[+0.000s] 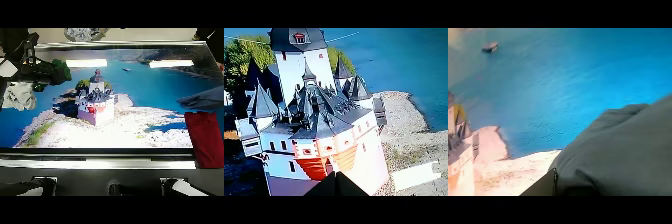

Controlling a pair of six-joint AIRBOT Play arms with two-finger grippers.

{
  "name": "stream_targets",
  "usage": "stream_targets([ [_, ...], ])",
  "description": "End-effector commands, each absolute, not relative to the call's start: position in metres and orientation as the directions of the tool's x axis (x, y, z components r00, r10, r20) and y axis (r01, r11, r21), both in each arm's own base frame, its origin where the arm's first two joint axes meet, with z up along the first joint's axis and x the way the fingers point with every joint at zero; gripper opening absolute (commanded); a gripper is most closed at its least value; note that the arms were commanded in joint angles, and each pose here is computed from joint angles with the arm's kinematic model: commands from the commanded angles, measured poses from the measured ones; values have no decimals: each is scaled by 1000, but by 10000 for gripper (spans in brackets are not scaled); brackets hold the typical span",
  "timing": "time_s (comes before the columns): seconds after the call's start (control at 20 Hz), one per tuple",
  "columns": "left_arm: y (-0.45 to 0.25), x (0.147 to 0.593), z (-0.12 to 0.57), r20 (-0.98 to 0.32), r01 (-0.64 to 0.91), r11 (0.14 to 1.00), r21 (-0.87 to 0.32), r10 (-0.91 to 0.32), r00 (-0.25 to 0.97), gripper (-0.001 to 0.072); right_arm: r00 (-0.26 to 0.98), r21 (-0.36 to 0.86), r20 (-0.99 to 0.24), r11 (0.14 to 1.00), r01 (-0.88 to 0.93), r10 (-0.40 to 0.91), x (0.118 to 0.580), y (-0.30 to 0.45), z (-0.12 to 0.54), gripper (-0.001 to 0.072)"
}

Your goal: Fold the shirts.

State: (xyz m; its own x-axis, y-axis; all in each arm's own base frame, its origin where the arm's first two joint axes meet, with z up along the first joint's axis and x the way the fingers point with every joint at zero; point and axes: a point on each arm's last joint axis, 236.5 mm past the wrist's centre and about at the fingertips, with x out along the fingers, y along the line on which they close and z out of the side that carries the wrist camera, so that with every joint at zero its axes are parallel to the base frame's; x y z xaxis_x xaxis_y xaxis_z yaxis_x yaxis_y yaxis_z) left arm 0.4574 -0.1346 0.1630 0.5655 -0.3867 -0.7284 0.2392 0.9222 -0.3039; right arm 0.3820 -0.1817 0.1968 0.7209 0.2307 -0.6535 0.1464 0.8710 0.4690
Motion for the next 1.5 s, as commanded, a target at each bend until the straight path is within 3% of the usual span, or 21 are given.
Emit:
stream_targets([
  [0.0,-135,457,163,-730,242,922,-303,-388,563,34,716,442,-678,870,218,165,360,-206,210,38],
  [0.2,-135,457,163,-730,248,922,-298,-388,563,34,656,427,-740,858,286,149,326,-222,199,38],
  [0.35,-135,457,163,-729,251,922,-296,-388,564,34,525,419,-825,849,322,209,285,-214,178,39],
  [0.4,-135,457,163,-729,251,922,-296,-388,564,35,441,388,-872,850,356,214,266,-212,167,39],
  [0.55,-135,457,163,-729,251,922,-296,-388,564,34,272,199,-960,845,496,66,222,-241,149,39],
  [0.85,-135,457,163,-728,250,922,-296,-388,565,35,-5,73,-996,804,590,94,158,-236,72,40],
  [1.05,-135,458,163,-728,250,922,-296,-388,566,35,-41,95,-988,791,605,150,146,-217,11,41],
  [1.1,-135,458,163,-728,250,922,-296,-388,566,35,-47,98,-986,785,612,160,144,-214,0,70],
  [1.15,-135,458,163,-728,250,922,-296,-388,566,35,-53,96,-985,784,613,162,142,-213,-6,209],
  [1.2,-135,458,163,-728,250,922,-296,-388,566,35,-55,87,-987,786,612,152,141,-215,-7,497],
  [1.25,-135,458,163,-728,250,922,-296,-388,566,35,-59,74,-989,805,588,134,140,-219,-6,686],
  [1.35,-139,454,168,-726,256,915,-312,-403,557,35,-72,-9,-997,839,544,36,138,-243,11,693],
  [1.45,-147,449,198,-689,312,897,-313,-441,575,34,27,-106,-990,844,525,-142,162,-285,59,691],
])
